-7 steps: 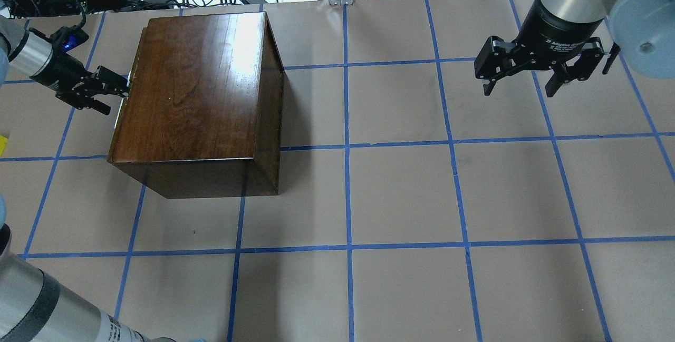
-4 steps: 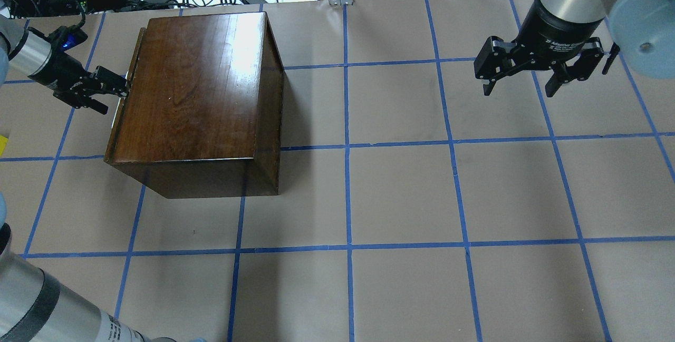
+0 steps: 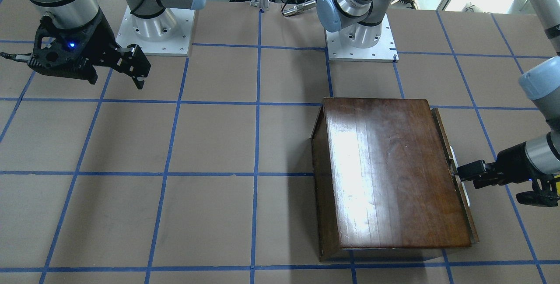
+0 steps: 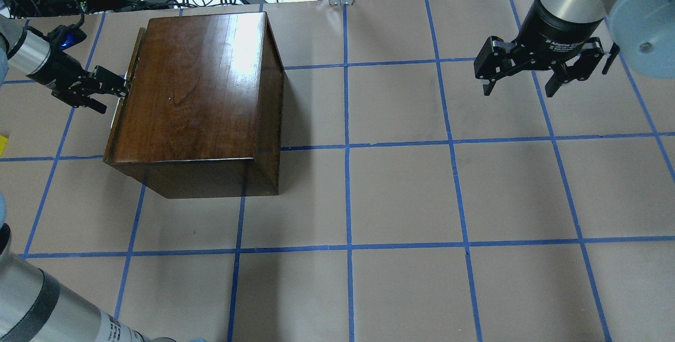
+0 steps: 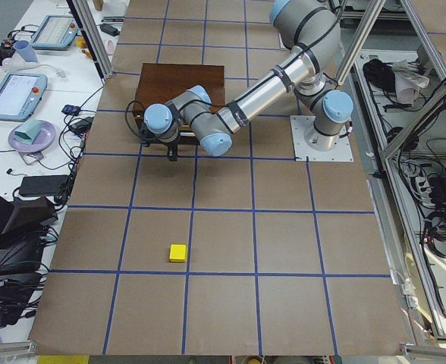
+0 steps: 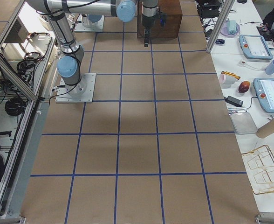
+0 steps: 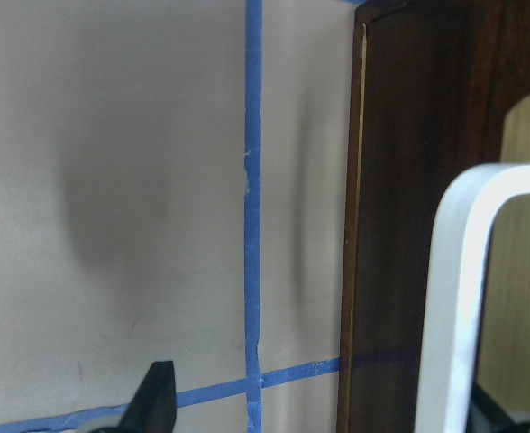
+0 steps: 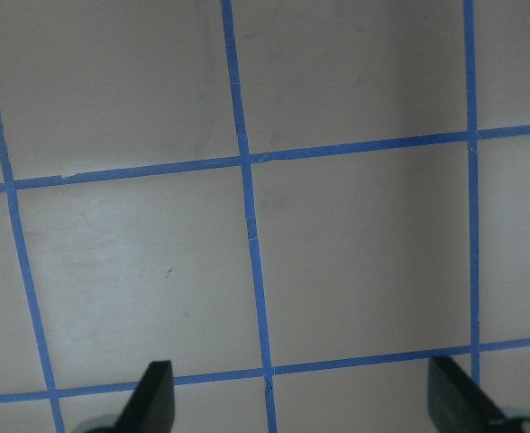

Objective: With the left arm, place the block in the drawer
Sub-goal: 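Lower the left gripper and hook the white drawer handle, then pull the drawer outward from the cabinet with the left gripper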

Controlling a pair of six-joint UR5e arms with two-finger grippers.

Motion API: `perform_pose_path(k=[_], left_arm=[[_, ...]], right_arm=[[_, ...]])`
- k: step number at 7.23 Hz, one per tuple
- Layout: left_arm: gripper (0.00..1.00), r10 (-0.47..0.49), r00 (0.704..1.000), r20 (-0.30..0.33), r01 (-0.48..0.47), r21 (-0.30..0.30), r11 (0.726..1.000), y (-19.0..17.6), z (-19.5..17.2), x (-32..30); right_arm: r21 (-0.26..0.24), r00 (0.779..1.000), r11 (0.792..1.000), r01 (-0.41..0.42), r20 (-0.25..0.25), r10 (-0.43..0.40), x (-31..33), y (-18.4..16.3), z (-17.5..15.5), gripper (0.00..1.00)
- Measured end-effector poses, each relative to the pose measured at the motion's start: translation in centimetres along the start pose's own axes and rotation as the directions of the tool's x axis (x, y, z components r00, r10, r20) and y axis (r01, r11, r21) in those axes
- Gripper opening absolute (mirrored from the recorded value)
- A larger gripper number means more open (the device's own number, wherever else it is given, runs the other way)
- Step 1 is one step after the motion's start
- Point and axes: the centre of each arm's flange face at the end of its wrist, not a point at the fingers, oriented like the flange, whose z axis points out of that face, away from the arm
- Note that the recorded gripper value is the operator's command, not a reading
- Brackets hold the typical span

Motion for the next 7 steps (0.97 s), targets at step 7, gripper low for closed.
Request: perform_pose_path(k=[7], left_arm=[[1.00, 0.075, 0.997, 0.007, -0.075, -0.001, 0.997, -0.03, -0.28, 0.01]], right_arm=[[0.000, 1.000, 1.000, 0.000, 0.000, 0.000, 0.00, 0.00, 0.01, 1.00]])
